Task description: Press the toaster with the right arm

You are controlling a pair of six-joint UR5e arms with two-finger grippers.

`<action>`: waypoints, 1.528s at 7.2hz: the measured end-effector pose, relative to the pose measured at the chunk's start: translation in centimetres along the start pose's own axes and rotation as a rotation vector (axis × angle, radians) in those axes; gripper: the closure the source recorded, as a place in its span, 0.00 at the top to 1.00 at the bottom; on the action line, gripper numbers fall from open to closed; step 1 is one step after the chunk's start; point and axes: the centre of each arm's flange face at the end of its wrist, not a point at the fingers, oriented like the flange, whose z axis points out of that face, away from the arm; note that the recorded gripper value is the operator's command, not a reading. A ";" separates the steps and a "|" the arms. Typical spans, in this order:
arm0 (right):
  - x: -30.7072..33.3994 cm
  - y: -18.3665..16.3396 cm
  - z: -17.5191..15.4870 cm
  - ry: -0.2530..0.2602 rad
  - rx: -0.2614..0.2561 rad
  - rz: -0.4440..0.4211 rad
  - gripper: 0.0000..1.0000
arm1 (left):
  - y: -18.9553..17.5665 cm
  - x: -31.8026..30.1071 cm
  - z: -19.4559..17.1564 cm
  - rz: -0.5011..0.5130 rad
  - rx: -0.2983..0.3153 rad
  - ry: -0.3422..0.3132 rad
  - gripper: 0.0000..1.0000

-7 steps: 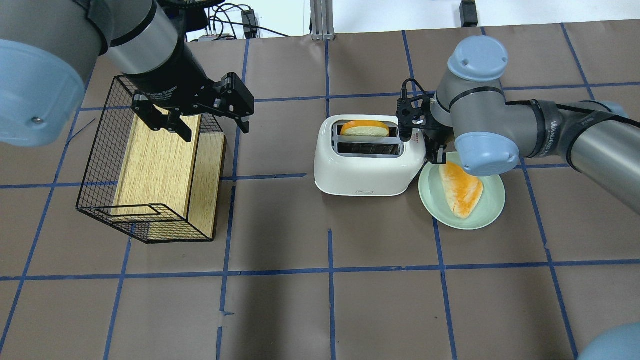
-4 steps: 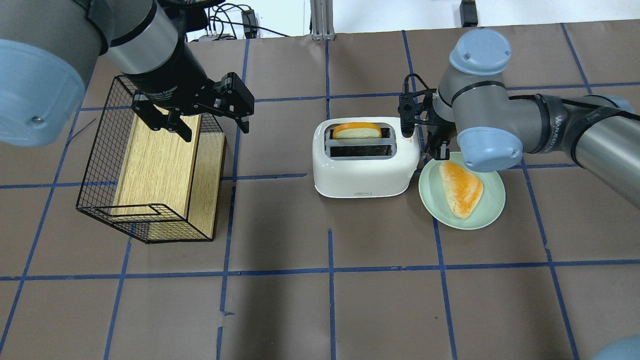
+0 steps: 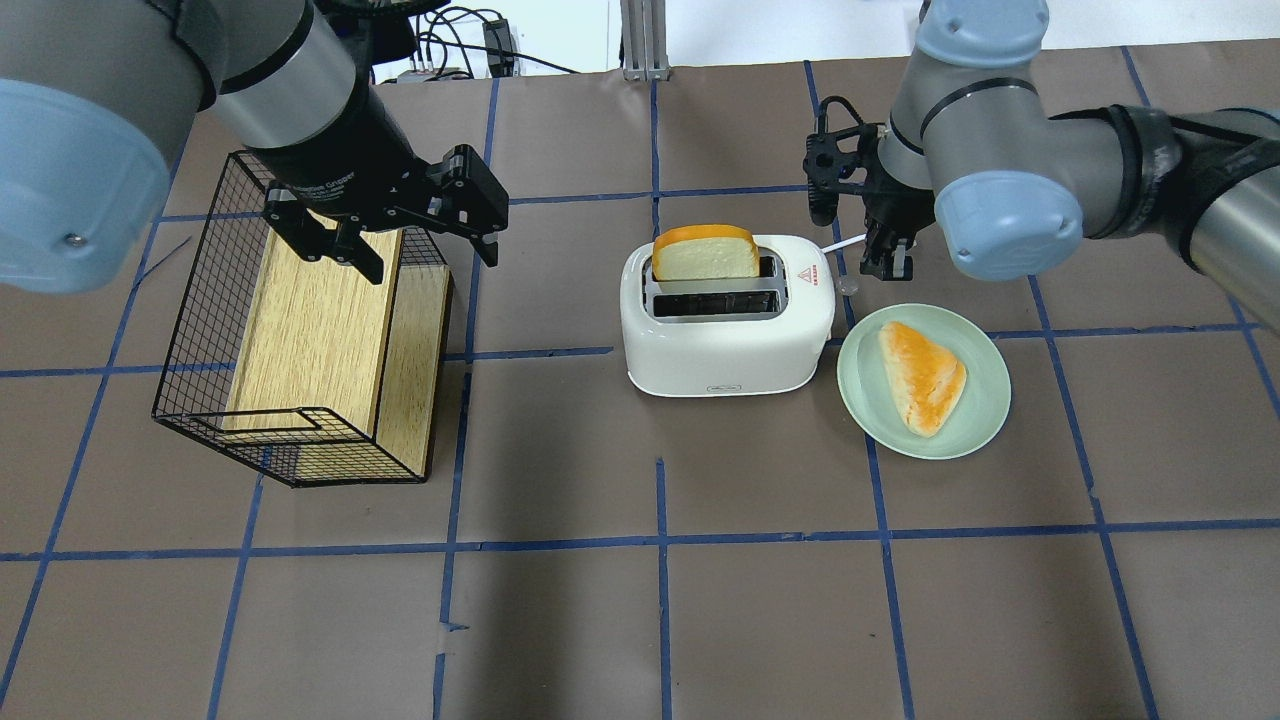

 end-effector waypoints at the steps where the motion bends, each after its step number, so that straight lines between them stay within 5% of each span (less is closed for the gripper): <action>1: -0.2 0.0 -1.4 0.000 0.006 0.101 0.92 | 0.0 0.0 0.0 0.000 0.000 0.000 1.00; 3: -1.5 0.4 -4.9 0.016 0.005 0.371 0.99 | 0.0 0.0 0.0 0.000 0.000 0.000 1.00; 5: -4.2 0.7 -9.7 0.026 0.005 0.729 1.00 | 0.0 0.0 0.0 0.000 0.000 0.000 1.00; 8: -6.1 0.9 -15.9 -0.032 -0.045 1.204 1.00 | 0.0 0.0 0.0 0.000 0.000 0.000 1.00; 11: -6.5 0.9 -17.0 -0.035 -0.060 1.387 1.00 | 0.0 0.0 0.0 0.000 0.000 0.000 1.00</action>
